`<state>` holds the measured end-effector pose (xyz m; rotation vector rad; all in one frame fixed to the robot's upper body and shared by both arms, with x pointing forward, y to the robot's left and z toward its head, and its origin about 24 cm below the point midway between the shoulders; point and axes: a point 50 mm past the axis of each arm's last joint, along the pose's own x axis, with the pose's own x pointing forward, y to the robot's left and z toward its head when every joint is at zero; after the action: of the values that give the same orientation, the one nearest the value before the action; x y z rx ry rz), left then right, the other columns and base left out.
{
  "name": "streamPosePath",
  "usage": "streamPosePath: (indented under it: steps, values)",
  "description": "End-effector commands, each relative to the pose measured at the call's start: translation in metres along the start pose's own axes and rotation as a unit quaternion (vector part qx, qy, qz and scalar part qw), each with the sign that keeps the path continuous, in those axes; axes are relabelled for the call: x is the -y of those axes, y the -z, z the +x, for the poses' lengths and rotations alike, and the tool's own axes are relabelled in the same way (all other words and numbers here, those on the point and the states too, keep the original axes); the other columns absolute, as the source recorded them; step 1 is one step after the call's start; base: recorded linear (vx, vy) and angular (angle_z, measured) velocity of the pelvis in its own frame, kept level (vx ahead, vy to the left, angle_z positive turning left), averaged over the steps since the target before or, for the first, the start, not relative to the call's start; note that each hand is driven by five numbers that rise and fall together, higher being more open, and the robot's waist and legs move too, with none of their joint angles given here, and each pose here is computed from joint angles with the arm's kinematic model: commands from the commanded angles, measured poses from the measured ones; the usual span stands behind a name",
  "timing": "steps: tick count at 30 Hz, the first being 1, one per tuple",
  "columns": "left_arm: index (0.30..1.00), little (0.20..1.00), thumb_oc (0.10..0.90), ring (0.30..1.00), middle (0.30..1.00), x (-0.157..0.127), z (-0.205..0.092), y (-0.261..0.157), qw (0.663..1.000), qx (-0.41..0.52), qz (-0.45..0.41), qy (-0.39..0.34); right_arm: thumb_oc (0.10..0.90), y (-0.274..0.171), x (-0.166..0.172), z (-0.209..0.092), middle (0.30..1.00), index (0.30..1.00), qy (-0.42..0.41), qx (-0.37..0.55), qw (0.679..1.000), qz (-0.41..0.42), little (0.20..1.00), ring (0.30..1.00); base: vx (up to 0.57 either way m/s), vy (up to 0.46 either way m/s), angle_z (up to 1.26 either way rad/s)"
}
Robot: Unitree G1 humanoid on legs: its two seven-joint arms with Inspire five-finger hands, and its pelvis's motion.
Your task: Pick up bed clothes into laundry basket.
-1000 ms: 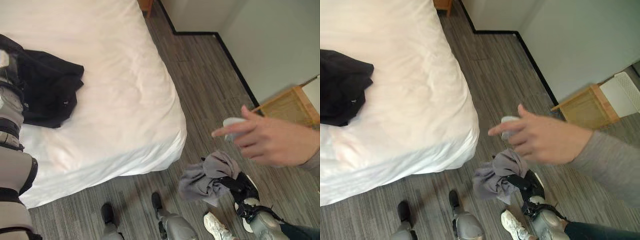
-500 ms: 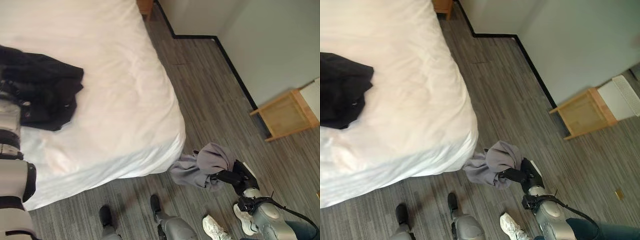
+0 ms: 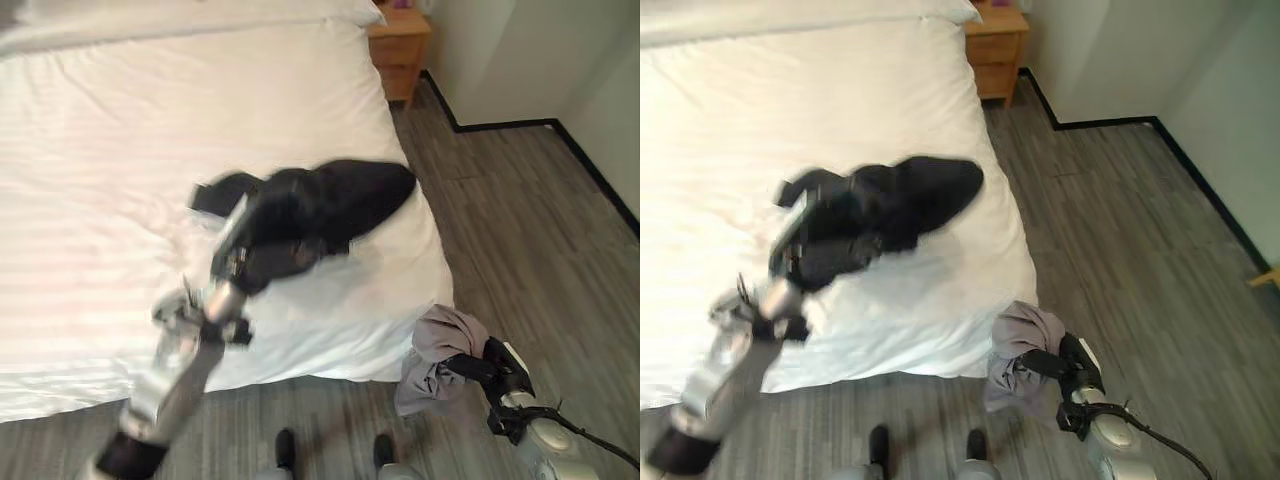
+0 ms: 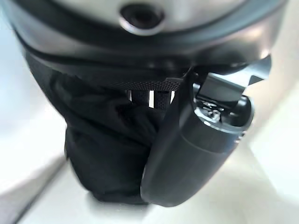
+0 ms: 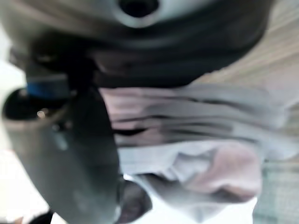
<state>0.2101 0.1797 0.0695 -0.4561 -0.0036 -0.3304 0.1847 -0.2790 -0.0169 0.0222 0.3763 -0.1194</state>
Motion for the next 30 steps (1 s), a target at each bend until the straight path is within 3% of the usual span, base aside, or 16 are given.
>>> streamPosePath:
  steps: [1, 6, 11, 18, 26, 30]
  values:
    - [0.300, 0.300, 0.400, 0.300, 0.300, -0.028, -0.032, -0.008, 0.995, 0.032, -0.050, -0.075, 0.400, -0.048, 0.008, -0.006, 0.300, 0.300, 0.010, 0.142, 0.990, 0.019, 0.300, 0.300, 0.00, -0.031, 0.27]
    - [0.300, 0.300, 0.400, 0.300, 0.300, -0.015, -0.047, 0.000, 0.994, 0.019, -0.085, -0.065, 0.400, -0.062, -0.005, 0.000, 0.300, 0.300, -0.011, 0.175, 0.984, 0.039, 0.300, 0.300, -0.02, -0.042, 0.35]
    - [0.300, 0.300, 0.400, 0.300, 0.300, -0.007, -0.032, -0.007, 0.997, 0.036, -0.059, -0.031, 0.400, -0.066, -0.016, 0.004, 0.300, 0.300, -0.034, 0.184, 0.981, 0.051, 0.300, 0.300, -0.01, -0.020, 0.18]
    - [0.300, 0.300, 0.400, 0.300, 0.300, -0.012, -0.036, -0.002, 0.994, 0.047, -0.066, -0.073, 0.400, -0.061, -0.010, -0.001, 0.300, 0.300, -0.004, 0.184, 0.980, 0.081, 0.300, 0.300, -0.01, 0.007, 0.07]
    - [0.300, 0.300, 0.400, 0.300, 0.300, -0.025, -0.038, -0.011, 0.993, 0.061, 0.004, -0.104, 0.400, -0.051, -0.008, -0.006, 0.300, 0.300, 0.019, 0.172, 0.979, 0.104, 0.300, 0.300, -0.03, 0.027, -0.18]
    - [0.300, 0.300, 0.400, 0.300, 0.300, -0.025, -0.035, -0.004, 0.991, 0.066, -0.025, -0.118, 0.400, -0.051, -0.010, -0.006, 0.300, 0.300, 0.029, 0.181, 0.975, 0.124, 0.300, 0.300, -0.03, 0.047, -0.25]
